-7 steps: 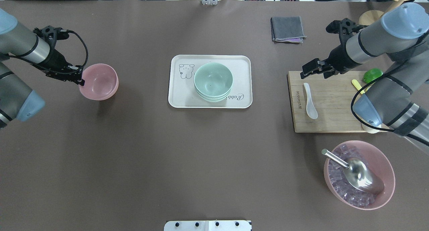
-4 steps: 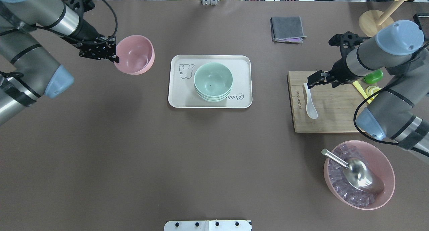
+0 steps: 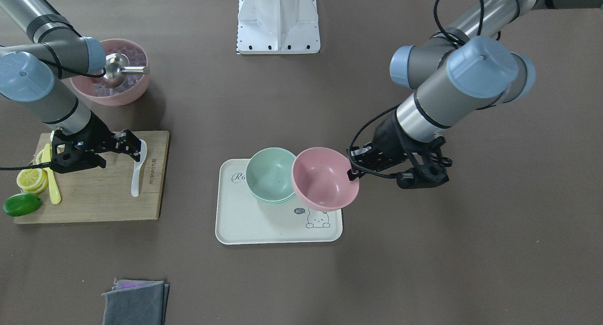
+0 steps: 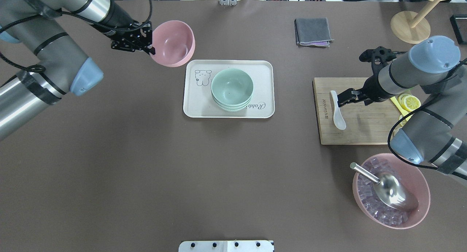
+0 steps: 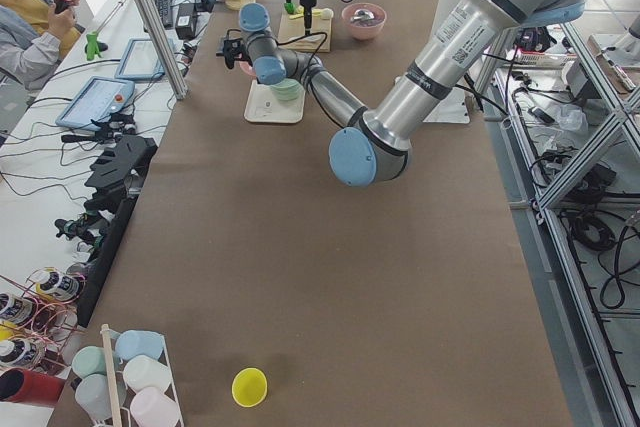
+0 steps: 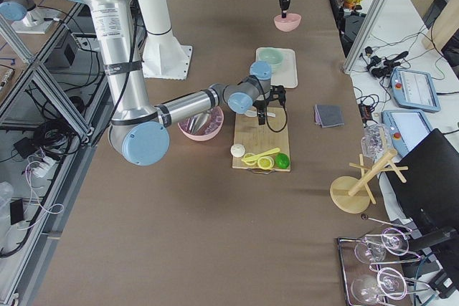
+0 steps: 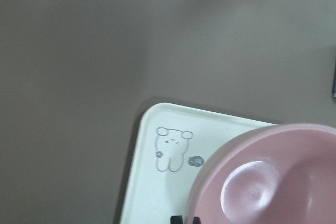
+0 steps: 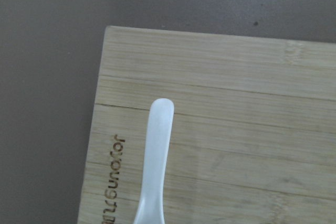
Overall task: Stack pink bowl on green and place spoon
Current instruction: 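Carry pink bowl onto green bowl with left gripper while right grasps spoon, then release pink bowl and lift left gripper while right gripper lifts spoon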
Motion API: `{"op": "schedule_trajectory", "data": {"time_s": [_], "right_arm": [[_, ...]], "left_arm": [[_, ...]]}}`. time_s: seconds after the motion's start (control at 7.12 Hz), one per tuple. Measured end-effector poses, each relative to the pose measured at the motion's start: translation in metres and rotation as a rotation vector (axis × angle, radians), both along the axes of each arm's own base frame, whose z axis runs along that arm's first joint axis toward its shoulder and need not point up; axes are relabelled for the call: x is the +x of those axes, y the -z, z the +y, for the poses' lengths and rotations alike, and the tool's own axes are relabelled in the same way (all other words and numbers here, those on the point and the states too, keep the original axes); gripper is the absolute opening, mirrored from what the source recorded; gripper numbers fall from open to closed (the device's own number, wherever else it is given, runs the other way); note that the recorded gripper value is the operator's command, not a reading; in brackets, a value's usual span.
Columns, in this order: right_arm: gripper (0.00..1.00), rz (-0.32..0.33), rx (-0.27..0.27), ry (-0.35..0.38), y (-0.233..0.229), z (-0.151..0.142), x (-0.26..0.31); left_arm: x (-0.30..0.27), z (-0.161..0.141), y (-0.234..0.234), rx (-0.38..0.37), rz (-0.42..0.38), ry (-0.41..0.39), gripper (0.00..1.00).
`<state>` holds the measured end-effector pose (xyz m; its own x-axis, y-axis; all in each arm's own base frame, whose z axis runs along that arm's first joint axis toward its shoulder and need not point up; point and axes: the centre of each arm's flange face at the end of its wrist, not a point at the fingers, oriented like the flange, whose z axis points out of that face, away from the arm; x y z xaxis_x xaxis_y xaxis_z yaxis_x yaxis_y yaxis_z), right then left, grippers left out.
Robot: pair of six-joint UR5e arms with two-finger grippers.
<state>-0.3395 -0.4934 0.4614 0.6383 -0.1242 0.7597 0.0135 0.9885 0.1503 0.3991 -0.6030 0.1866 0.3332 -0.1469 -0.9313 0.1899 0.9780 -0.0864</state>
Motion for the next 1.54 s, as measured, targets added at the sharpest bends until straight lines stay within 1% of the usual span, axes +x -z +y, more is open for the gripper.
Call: {"op": "schedule_trajectory", "data": {"time_s": [0.28, 0.56, 0.7, 0.84, 0.98, 1.12, 1.26, 1.54], "right_arm": [[0.83, -0.003, 0.006, 0.019, 0.007, 0.001, -0.016], [0.79, 0.003, 0.014, 0.022, 0.009, 0.002, -0.025], [0.79, 0.006, 0.017, 0.021, 0.009, 0.001, -0.027], [0.75, 0.006, 0.019, 0.020, 0.011, 0.000, -0.030], [0.67, 0.006, 0.021, 0.017, 0.013, -0.003, -0.033], [0.59, 0.008, 0.022, 0.011, 0.015, -0.005, -0.034], [0.41, 0.011, 0.022, 0.007, 0.014, -0.006, -0.034], [0.08, 0.014, 0.021, 0.006, 0.013, -0.006, -0.035]], "left_arm": [[0.028, 0.007, 0.020, 0.004, -0.004, 0.005, 0.00], [0.061, 0.020, 0.020, 0.016, -0.029, 0.010, 0.00], [0.078, 0.031, 0.019, 0.019, -0.038, -0.003, 0.00], [0.092, 0.041, 0.019, 0.019, -0.043, -0.020, 0.00], [0.101, 0.048, 0.018, 0.018, -0.046, -0.033, 0.00], [0.105, 0.051, 0.016, 0.016, -0.049, -0.039, 0.99], [0.108, 0.049, 0.013, 0.017, -0.059, -0.033, 0.98], [0.110, 0.042, 0.006, 0.029, -0.089, 0.022, 0.98]]}}
